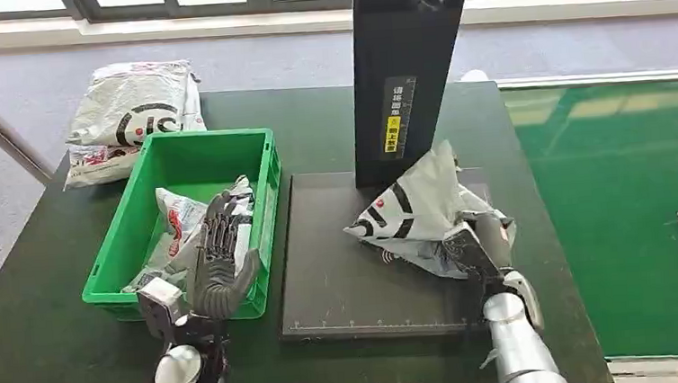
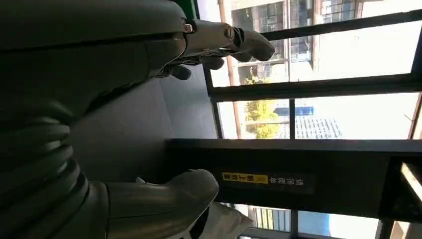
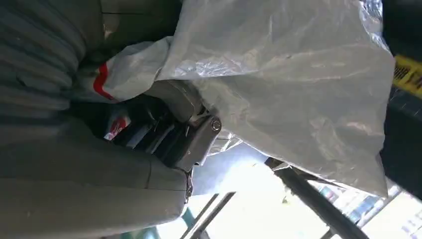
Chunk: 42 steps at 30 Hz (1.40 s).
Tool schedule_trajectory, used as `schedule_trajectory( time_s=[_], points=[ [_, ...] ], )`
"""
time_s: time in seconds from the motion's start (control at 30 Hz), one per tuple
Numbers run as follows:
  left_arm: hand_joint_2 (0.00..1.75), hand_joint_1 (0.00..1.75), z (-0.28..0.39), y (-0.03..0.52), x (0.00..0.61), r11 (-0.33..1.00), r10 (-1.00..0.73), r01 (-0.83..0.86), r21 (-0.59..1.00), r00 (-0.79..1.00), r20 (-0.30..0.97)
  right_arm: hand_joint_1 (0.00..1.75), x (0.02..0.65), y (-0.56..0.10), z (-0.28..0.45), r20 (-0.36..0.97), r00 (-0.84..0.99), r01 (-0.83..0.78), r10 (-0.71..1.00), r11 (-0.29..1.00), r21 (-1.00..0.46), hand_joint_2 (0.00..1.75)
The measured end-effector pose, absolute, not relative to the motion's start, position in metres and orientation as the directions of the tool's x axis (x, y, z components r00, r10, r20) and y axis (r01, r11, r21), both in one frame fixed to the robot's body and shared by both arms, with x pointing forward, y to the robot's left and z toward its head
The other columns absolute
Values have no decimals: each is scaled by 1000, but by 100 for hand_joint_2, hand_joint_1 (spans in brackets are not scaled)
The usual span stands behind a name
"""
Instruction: Moved the parcel from conveyor to table for the left to box.
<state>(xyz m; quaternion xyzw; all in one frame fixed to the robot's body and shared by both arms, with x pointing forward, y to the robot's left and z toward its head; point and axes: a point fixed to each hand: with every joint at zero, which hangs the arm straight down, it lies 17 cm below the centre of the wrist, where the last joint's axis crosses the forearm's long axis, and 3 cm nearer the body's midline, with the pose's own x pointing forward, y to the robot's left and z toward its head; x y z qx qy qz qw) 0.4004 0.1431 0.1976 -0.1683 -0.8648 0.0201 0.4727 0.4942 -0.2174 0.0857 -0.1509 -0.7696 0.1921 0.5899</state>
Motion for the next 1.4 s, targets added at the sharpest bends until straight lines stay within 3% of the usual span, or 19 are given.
schedule_trajectory(
  time_s=[0.13, 0.17, 0.6, 0.67, 0.7, 1.0, 1.4],
  points=[
    [175, 0, 198, 142, 402, 941, 313, 276, -195, -495, 811, 175, 481, -184, 85, 877, -307, -120, 370, 899, -421, 175],
    [175, 0, 197, 142, 402, 941, 313, 277, -195, -494, 811, 49, 479, -180, 86, 877, -314, -134, 364, 897, -420, 175],
    [175, 0, 196, 140, 405, 939, 317, 284, -196, -487, 813, 49, 464, -151, 96, 863, -382, -208, 331, 879, -429, 175],
    [175, 0, 196, 139, 405, 938, 318, 284, -196, -487, 813, 0, 464, -151, 96, 862, -384, -209, 332, 878, -431, 175],
    [175, 0, 196, 139, 405, 938, 318, 284, -196, -487, 813, 0, 464, -151, 96, 862, -384, -209, 331, 878, -430, 0],
    [175, 0, 198, 138, 409, 937, 320, 289, -196, -487, 812, 0, 463, -167, 119, 875, -417, -147, 245, 932, -331, 0],
    [175, 0, 197, 136, 409, 936, 321, 291, -196, -485, 814, 0, 458, -180, 112, 887, -400, -143, 228, 941, -307, 0]
  ],
)
